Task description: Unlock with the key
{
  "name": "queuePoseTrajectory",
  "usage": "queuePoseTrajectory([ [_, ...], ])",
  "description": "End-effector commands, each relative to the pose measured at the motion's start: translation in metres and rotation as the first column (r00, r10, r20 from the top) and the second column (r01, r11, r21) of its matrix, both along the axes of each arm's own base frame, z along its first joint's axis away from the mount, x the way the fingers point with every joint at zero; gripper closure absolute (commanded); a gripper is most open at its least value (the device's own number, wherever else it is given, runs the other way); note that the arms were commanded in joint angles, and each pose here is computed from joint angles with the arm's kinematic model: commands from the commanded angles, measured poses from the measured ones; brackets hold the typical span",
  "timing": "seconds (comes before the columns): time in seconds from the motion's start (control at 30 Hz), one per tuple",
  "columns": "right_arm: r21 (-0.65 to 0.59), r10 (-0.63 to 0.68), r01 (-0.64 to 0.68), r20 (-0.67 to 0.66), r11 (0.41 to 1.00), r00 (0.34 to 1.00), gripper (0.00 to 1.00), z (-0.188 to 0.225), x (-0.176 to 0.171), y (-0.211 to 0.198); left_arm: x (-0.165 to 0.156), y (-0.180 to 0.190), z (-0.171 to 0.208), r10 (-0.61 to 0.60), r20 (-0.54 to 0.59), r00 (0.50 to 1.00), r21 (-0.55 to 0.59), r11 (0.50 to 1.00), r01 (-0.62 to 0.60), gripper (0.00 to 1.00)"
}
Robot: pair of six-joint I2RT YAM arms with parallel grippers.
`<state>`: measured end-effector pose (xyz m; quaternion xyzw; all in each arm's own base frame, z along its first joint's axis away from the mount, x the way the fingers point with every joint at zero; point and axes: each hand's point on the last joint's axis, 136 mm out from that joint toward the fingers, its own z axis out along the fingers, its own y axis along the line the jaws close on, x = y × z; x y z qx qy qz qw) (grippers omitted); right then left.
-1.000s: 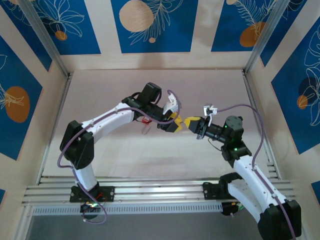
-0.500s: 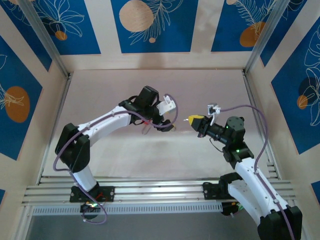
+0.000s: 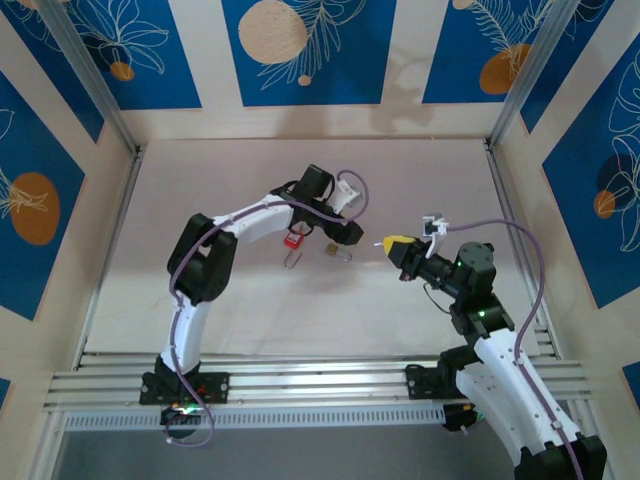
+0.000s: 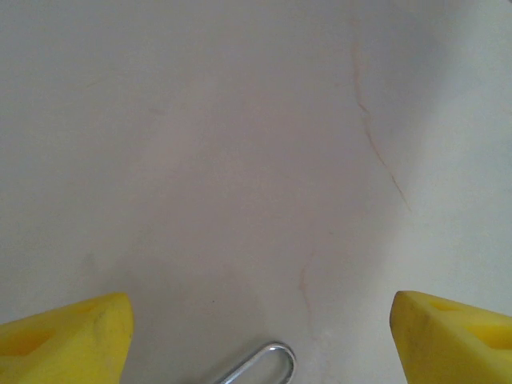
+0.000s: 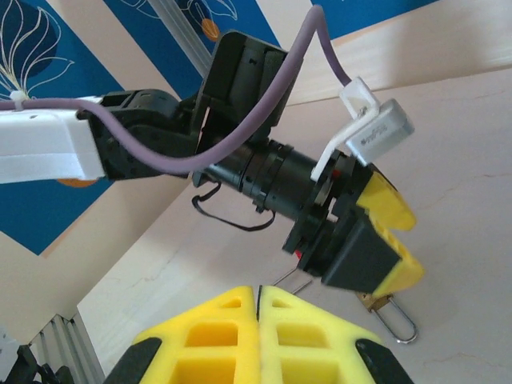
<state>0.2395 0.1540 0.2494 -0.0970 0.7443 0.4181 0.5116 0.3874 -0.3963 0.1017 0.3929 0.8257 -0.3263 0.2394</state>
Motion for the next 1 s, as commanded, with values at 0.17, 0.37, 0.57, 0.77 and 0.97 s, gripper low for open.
queuePoseTrajectory([
  [0.17,0.0,-0.003,0.003,-0.013,1.0,1.0,1.0,-0.005,-0.001,-0.001,0.002,0.0,-0.011,0.068,-0.19,0.979,-0.08,0.993,-0.084,0.2],
  [0.37,-0.006,0.005,-0.005,-0.014,1.0,1.0,1.0,-0.005,-0.002,0.0,-0.004,-0.005,-0.026,0.068,-0.245,0.967,-0.067,0.994,-0.087,0.22],
  [0.57,-0.006,0.004,-0.004,-0.01,1.0,1.0,1.0,-0.004,-0.004,0.0,-0.023,-0.019,-0.033,0.108,-0.267,0.958,-0.007,0.994,-0.114,0.24],
  [0.77,0.005,0.006,-0.006,-0.004,1.0,1.0,1.0,-0.001,-0.005,0.0,-0.027,-0.014,-0.053,0.213,-0.193,0.958,0.169,0.969,-0.181,0.25],
  [0.97,0.007,0.008,-0.008,0.007,1.0,1.0,1.0,0.001,-0.009,0.0,-0.034,-0.013,-0.07,0.248,-0.179,0.952,0.237,0.95,-0.203,0.26],
])
